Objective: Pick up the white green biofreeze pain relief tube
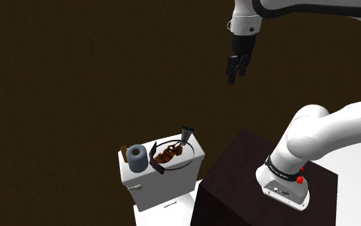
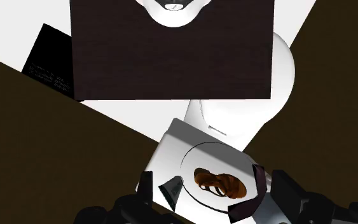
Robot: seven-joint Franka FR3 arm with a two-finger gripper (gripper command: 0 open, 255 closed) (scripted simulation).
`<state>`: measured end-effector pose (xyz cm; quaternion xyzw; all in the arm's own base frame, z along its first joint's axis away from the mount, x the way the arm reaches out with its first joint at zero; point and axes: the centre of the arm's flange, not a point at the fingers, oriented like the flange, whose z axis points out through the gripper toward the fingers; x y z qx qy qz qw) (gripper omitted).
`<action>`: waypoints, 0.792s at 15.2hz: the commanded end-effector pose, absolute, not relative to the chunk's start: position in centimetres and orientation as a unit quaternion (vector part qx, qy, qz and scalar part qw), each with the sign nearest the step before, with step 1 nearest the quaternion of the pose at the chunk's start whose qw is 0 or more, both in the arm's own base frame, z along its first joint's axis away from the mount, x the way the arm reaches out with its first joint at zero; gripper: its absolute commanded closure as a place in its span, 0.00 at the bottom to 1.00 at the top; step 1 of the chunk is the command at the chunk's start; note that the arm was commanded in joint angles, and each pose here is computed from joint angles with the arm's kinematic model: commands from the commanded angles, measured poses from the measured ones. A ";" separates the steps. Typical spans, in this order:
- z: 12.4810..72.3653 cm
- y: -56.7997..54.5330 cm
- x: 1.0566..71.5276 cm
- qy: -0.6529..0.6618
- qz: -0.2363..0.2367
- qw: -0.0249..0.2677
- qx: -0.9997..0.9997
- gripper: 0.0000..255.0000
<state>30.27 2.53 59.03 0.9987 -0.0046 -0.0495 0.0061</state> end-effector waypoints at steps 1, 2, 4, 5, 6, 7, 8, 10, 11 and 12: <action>59.0 2.5 30.3 -0.005 -0.050 0.006 0.999 0.00; 57.9 2.2 30.7 -0.001 -0.046 0.004 0.999 0.00; 55.5 1.5 31.6 0.008 -0.039 -0.001 0.999 0.00; 54.4 1.2 32.1 0.012 -0.036 -0.004 0.999 0.00; 53.2 0.9 32.6 0.016 -0.033 -0.006 0.999 0.00; 52.1 0.6 33.1 0.020 -0.029 -0.009 0.999 0.00; 50.9 0.4 33.6 0.024 -0.026 -0.011 0.999 0.00; 48.6 -0.2 34.6 0.032 -0.019 -0.016 0.999 0.00; 47.5 -0.4 35.1 0.036 -0.016 -0.019 0.999 0.00; 46.3 -0.6 35.7 0.040 -0.012 -0.021 0.999 0.00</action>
